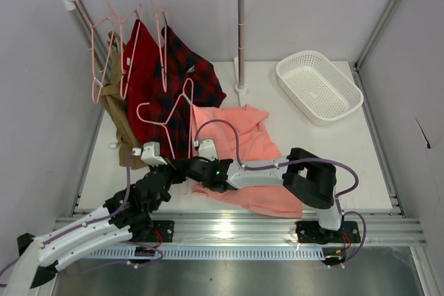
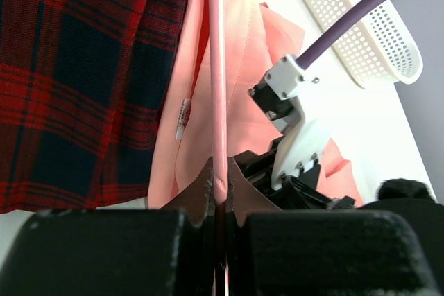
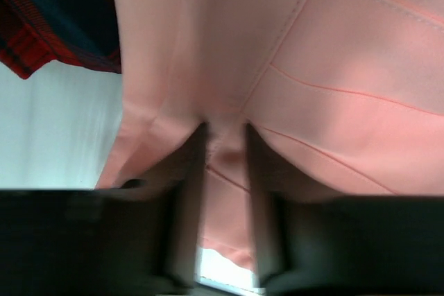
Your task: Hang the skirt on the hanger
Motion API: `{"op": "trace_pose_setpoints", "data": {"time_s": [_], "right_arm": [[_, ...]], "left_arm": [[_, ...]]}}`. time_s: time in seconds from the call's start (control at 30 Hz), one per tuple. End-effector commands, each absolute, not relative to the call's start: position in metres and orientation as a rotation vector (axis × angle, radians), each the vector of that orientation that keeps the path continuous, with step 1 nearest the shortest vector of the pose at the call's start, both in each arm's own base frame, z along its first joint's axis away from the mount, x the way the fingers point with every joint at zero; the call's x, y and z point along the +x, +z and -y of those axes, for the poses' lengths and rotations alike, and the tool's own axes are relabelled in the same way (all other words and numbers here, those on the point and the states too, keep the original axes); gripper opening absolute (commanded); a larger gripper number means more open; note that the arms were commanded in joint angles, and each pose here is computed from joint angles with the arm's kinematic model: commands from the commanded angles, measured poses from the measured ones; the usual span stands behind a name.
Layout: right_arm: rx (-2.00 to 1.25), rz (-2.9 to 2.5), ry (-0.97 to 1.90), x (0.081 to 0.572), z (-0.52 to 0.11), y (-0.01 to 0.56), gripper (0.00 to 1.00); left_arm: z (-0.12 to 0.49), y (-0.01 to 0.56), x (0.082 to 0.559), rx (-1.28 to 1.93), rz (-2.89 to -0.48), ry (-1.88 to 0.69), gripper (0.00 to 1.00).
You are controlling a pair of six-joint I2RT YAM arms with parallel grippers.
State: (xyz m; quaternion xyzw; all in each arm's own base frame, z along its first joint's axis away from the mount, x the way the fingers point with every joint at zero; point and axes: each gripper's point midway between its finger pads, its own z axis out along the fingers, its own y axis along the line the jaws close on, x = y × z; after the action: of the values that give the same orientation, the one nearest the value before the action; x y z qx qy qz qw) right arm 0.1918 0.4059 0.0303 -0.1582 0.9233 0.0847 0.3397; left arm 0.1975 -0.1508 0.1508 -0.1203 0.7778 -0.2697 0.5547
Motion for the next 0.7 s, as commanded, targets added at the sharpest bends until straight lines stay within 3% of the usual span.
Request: {"op": "trace_pose_setpoints", "data": {"time_s": [0.0, 0.07, 0.1, 0.67], "right_arm": [[-0.396, -2.376, 0.208, 0.197, -0.41, 0.03, 0.25], [-0.397, -2.379, 0.203, 0.197, -0.406, 0.027, 0.14], [-0.397, -2.378, 0.206, 0.197, -0.405, 0.028, 0.0], [-0.255, -2.25, 0.697, 0.175, -0.379, 0.12, 0.0]], "left_arm": [[0.15, 0.167, 0.201, -0.336, -1.773, -0.679, 0.0], [0.149, 0.168, 0.201, -0.34, -1.772, -0.679, 0.0], [0.148, 0.167, 0.201, -0.343, -1.774, -0.676, 0.0], [0.144, 0.164, 0.203, -0.358, -1.79, -0.634, 0.0]]}}
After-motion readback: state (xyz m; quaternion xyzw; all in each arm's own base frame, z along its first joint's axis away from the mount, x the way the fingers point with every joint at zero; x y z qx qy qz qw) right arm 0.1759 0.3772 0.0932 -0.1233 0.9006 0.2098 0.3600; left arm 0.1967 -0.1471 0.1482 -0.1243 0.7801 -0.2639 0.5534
